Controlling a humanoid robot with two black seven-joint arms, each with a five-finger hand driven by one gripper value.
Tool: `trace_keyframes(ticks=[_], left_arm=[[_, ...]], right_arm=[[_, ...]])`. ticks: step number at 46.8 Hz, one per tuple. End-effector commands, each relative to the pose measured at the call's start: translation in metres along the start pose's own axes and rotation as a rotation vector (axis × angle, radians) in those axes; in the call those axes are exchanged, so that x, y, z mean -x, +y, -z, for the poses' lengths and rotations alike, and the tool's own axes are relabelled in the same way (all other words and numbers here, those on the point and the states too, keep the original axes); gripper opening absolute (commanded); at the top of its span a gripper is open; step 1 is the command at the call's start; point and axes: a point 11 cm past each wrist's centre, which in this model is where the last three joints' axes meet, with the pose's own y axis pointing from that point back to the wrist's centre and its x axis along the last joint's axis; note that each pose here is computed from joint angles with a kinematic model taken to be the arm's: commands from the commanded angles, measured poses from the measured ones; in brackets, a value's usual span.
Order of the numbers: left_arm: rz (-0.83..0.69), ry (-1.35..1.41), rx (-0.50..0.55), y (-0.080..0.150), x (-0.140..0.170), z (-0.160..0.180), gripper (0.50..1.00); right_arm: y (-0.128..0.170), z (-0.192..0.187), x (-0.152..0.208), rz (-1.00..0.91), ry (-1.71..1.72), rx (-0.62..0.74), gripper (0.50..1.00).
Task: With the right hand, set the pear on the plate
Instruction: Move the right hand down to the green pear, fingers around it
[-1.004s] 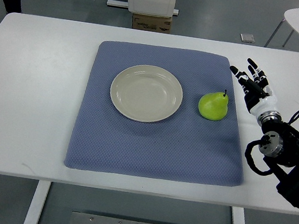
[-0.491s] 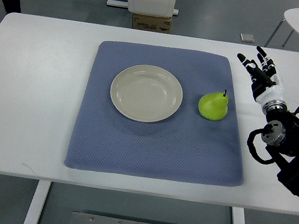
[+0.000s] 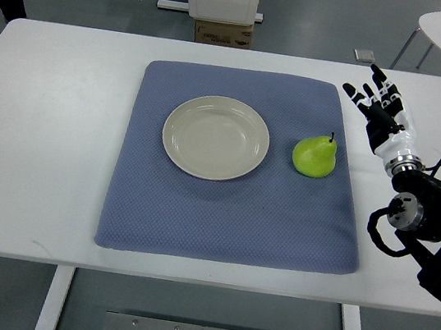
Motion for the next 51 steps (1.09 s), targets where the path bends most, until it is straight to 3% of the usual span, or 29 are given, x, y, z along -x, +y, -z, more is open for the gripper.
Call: trace_keyframes(ticks=[1, 17, 28, 51], left_arm=[[0.0, 0.0, 0.0, 0.0, 0.0, 0.0, 1.0], [0.0, 0.0, 0.0, 0.0, 0.0, 0.0, 1.0], [0.0, 0.0, 0.0, 0.0, 0.0, 0.0, 1.0], [0.0, 0.0, 0.0, 0.0, 0.0, 0.0, 1.0]], right_arm=[[0.006, 0.009, 0.002, 0.043, 0.028, -0.01, 1.0], [0.046, 0.024, -0.016, 0.2, 0.29, -0.024, 1.0], [0.065, 0.008, -0.029, 0.249, 0.44, 0.057, 1.0], [0.066, -0.017, -0.005, 0.3, 0.669, 0.049, 0.993]])
